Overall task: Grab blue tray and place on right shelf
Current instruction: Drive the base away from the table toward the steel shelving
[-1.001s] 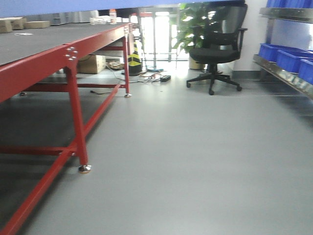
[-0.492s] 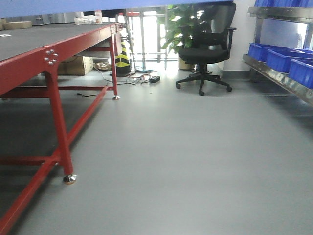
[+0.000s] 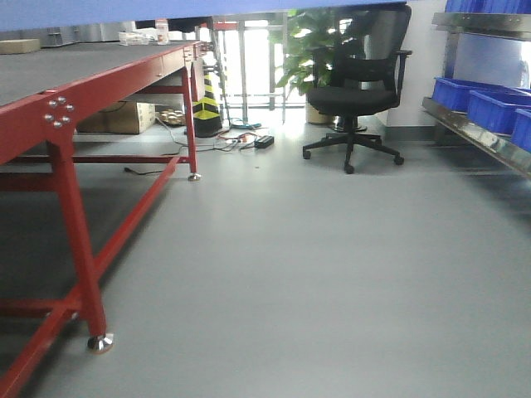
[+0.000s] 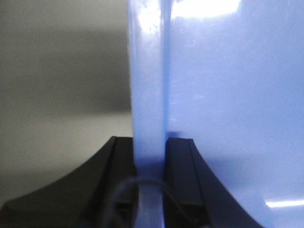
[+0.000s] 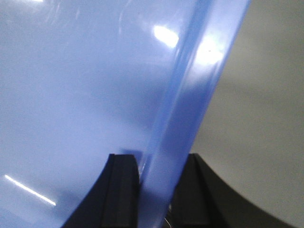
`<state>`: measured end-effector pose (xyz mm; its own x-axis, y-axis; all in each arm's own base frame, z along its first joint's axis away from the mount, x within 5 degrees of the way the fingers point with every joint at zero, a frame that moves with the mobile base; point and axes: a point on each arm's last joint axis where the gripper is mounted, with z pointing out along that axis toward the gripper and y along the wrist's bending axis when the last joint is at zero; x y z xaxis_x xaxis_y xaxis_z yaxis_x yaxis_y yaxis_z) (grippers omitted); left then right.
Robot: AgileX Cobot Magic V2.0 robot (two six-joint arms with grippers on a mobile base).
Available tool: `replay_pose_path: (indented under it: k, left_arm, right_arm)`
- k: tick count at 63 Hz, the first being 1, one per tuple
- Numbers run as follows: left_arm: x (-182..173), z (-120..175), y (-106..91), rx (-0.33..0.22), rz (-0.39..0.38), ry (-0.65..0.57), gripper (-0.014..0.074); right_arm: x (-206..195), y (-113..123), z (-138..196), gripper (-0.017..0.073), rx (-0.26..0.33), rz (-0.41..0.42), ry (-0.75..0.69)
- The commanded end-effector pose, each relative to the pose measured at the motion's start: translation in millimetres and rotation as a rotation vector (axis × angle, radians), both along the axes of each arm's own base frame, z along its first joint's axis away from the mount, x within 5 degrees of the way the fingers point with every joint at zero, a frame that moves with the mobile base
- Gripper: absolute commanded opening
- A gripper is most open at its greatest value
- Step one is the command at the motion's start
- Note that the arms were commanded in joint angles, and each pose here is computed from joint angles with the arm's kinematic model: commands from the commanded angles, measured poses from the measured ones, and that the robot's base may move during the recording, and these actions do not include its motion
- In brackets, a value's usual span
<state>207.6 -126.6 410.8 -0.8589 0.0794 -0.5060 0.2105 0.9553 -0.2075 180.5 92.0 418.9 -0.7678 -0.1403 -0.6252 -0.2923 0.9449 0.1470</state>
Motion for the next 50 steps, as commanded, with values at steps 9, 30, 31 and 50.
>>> replay_pose_path:
  k: [9, 30, 31, 50]
  left_arm:
    - [-10.7, 7.4, 9.8, 0.071, -0.017, 0.012, -0.0048]
    - [-10.7, 7.4, 9.8, 0.071, -0.017, 0.012, -0.0048]
    - [-10.7, 7.4, 9.8, 0.071, -0.017, 0.012, -0.0048]
    - [-10.1, 6.9, 9.4, 0.072, -0.017, 0.014, -0.0048]
  right_arm:
    - [-2.9, -3.2, 18.2, 0.0057, 0.014, 0.019, -0.128]
    - [-2.9, -3.2, 18.2, 0.0057, 0.015, 0.020, -0.128]
    - [-2.9, -3.2, 18.2, 0.0057, 0.015, 0.020, -0.128]
    - [-2.9, -3.2, 18.2, 0.0057, 0.015, 0.020, -0.128]
